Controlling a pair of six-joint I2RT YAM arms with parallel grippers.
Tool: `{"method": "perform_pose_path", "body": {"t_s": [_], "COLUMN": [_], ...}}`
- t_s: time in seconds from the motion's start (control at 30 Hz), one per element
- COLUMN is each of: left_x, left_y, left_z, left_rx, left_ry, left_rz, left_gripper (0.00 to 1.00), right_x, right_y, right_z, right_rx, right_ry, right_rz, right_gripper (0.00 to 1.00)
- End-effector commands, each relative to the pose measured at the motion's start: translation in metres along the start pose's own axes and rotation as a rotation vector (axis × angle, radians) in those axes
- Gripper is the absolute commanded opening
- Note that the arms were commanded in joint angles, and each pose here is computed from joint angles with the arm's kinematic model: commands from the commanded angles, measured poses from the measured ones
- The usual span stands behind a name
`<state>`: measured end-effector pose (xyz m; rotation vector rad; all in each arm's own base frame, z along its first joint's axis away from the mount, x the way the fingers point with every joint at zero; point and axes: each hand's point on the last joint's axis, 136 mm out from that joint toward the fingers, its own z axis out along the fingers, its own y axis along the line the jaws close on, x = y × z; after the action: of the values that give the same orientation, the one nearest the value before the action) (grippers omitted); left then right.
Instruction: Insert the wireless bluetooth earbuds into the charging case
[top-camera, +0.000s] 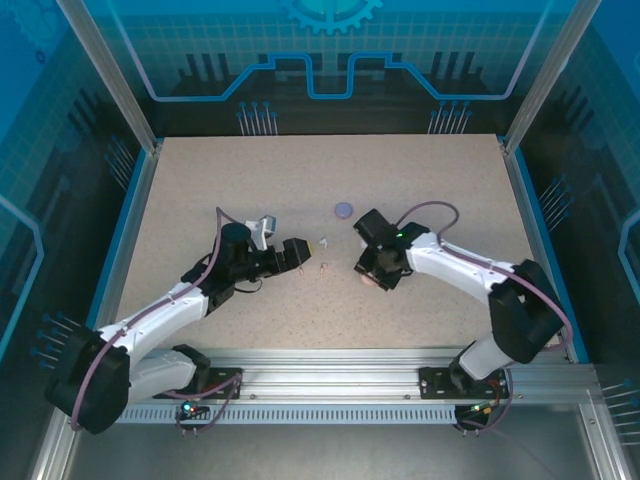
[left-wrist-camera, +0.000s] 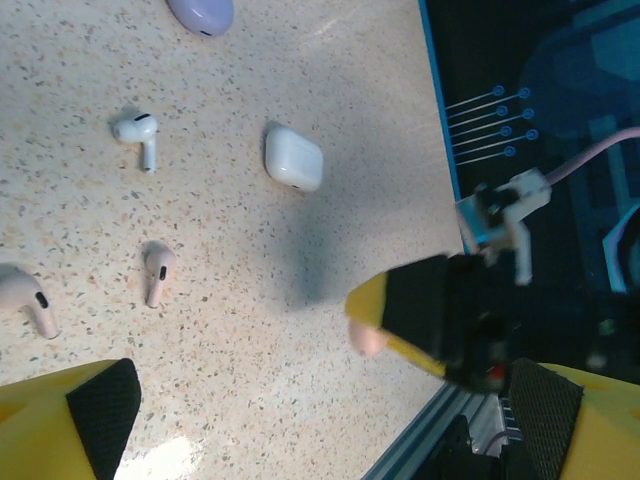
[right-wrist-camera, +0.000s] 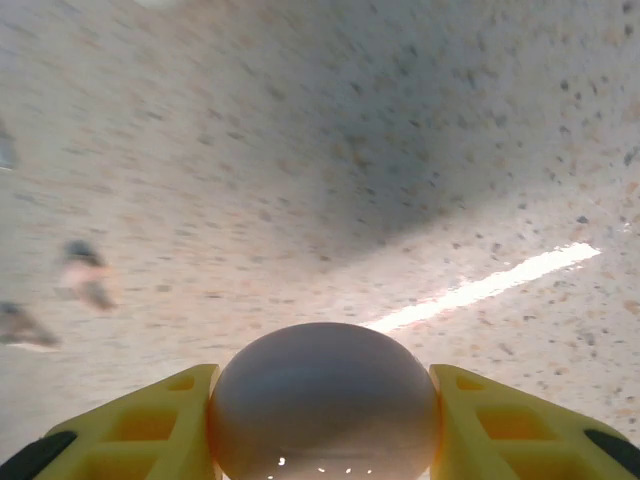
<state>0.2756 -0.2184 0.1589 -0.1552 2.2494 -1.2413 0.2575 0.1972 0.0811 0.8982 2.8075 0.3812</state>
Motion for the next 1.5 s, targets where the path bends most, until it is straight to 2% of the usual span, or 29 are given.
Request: {"method": "perform_pose_path", "body": {"t_s": [0.0,0.2,0.4,0.57,1.0,1.47], "left_x": [-0.006,0.01,0.021,0.022,0.002,-0.006], "left_y": [-0.033,-0.039,-0.046,-0.052,-0.063,-0.062], "left_z": [-0.003,0.013,0.037,0.055,0.075,0.086], "left_rx": [0.141,0.173,0.178,0.194,0.204,0.199], "left_ry": [-0.066,-0.08,-0.08,-0.097,-0.179,-0.21], "left_rz": [0.109,0.192,0.246,0.265,0.281,0.275], "left_gripper": [0.99,0.97,0.82,0.71,0.61,0.43], "right_x": [-0.014,-0.025,-0.025,-0.019,-0.003,0.004], "right_y": [0.018,0.053,0.073,0.085,0.102,0.108], "right_z": [-0.014,-0.035,-0.04,-0.046,-0.05,-0.052], "right_rx": [-0.117,-0.246,-0.319,-0.343,-0.36,-0.37], "right_ry": [-0.014,0.0,0.024,0.031,0.048,0.056], "right_rz": [0.102,0.176,0.254,0.251,0.222,0.205], "right_gripper": [0.33,0.33,0.33,0.33,0.32,0.32]}}
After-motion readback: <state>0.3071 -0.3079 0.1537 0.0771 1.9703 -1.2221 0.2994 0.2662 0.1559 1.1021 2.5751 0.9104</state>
